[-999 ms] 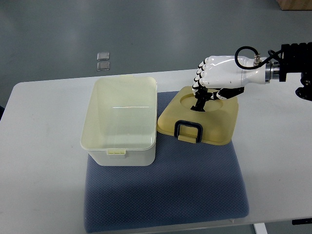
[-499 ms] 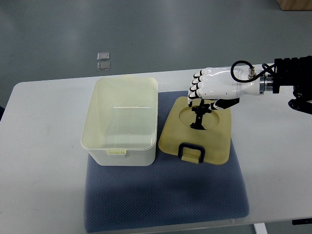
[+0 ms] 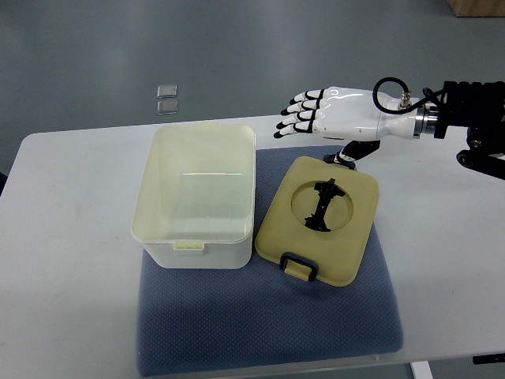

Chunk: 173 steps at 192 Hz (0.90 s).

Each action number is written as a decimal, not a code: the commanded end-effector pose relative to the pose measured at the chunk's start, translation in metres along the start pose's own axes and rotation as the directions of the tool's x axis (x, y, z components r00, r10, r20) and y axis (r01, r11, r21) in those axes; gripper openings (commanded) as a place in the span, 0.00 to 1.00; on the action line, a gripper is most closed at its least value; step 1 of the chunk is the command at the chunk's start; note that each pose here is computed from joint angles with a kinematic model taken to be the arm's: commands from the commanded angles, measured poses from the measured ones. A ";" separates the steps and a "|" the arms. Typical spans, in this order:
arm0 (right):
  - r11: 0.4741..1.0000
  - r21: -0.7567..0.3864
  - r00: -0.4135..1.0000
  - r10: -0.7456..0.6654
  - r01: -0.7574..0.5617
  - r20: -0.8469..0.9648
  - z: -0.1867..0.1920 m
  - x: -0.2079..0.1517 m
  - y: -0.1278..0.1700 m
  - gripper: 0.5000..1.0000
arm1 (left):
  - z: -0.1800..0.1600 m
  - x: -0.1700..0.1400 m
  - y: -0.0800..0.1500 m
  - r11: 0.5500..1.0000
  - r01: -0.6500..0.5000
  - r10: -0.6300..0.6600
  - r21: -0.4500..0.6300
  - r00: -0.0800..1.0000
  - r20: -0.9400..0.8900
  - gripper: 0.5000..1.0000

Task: Open white storage box with right hand

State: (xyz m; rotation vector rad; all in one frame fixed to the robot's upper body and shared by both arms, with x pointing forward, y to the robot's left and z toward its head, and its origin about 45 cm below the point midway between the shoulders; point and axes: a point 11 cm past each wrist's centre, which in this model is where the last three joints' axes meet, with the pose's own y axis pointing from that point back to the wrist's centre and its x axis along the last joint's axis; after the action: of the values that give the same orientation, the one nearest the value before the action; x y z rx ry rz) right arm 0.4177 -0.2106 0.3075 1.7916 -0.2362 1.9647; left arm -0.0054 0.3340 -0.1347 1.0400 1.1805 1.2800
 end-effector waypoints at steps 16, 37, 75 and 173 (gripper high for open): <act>0.985 -0.148 0.952 0.130 -0.091 0.277 0.023 0.014 -0.004 0.72 | 0.000 0.000 0.000 1.000 0.000 0.000 0.000 1.000 0.000 1.00; 0.959 -0.229 0.842 0.259 -0.166 0.474 0.032 0.028 -0.008 0.73 | 0.000 0.000 0.000 1.000 0.000 0.000 0.000 1.000 0.000 1.00; 0.912 -0.316 0.463 0.405 -0.261 0.788 0.039 0.049 -0.020 0.74 | 0.000 0.000 0.000 1.000 0.000 0.000 0.000 1.000 0.000 1.00; 0.717 -0.691 -0.403 0.608 -0.090 0.684 0.096 -0.018 0.005 0.83 | 0.000 0.000 0.000 1.000 0.000 0.000 0.000 1.000 0.000 1.00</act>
State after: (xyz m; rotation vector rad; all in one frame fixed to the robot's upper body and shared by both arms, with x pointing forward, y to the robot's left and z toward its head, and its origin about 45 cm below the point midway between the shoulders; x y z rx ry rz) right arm 0.5008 -0.2485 0.3184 2.7373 -1.7929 -0.0996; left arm -0.0055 0.3340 -0.1347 1.0400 1.1805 1.2800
